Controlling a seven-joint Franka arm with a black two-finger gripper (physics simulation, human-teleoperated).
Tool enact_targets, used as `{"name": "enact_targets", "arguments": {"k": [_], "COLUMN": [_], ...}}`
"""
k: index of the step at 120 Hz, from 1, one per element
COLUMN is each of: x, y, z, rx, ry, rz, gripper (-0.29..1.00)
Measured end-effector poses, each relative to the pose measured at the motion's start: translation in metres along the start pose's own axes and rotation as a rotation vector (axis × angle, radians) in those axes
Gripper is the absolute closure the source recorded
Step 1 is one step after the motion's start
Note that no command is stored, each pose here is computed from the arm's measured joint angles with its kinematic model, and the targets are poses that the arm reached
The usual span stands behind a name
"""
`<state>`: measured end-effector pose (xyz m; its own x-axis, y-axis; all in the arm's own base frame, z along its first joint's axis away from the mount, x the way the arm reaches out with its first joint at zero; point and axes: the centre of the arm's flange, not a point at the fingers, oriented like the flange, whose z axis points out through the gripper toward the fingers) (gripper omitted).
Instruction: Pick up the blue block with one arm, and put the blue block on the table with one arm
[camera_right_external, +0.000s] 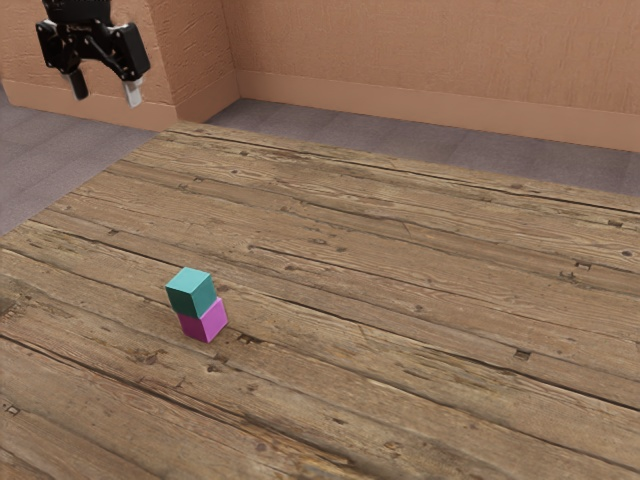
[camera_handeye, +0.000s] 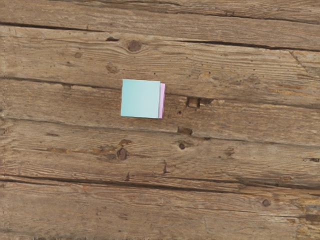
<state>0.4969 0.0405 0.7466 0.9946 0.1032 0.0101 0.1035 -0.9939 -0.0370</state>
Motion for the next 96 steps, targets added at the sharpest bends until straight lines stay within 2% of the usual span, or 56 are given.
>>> {"name": "enact_targets", "arguments": {"k": [19,34,43,81,96], "x": [0.001,0.009,0.008,-0.015,-0.02], "y": [-0.03,-0.037,-0.04,-0.093,-0.095], "z": [0.01,0.068,0.095,0.164,0.185], "rx": [0.045,0.056,0.045,0.005,0.045], "ry": [-0.03,-0.137,-0.164,-0.175,-0.179], "rz": [-0.064,-0.068,-0.059,-0.089,-0.048], "gripper": [0.0,0.0,0.0,0.0,0.0]}}
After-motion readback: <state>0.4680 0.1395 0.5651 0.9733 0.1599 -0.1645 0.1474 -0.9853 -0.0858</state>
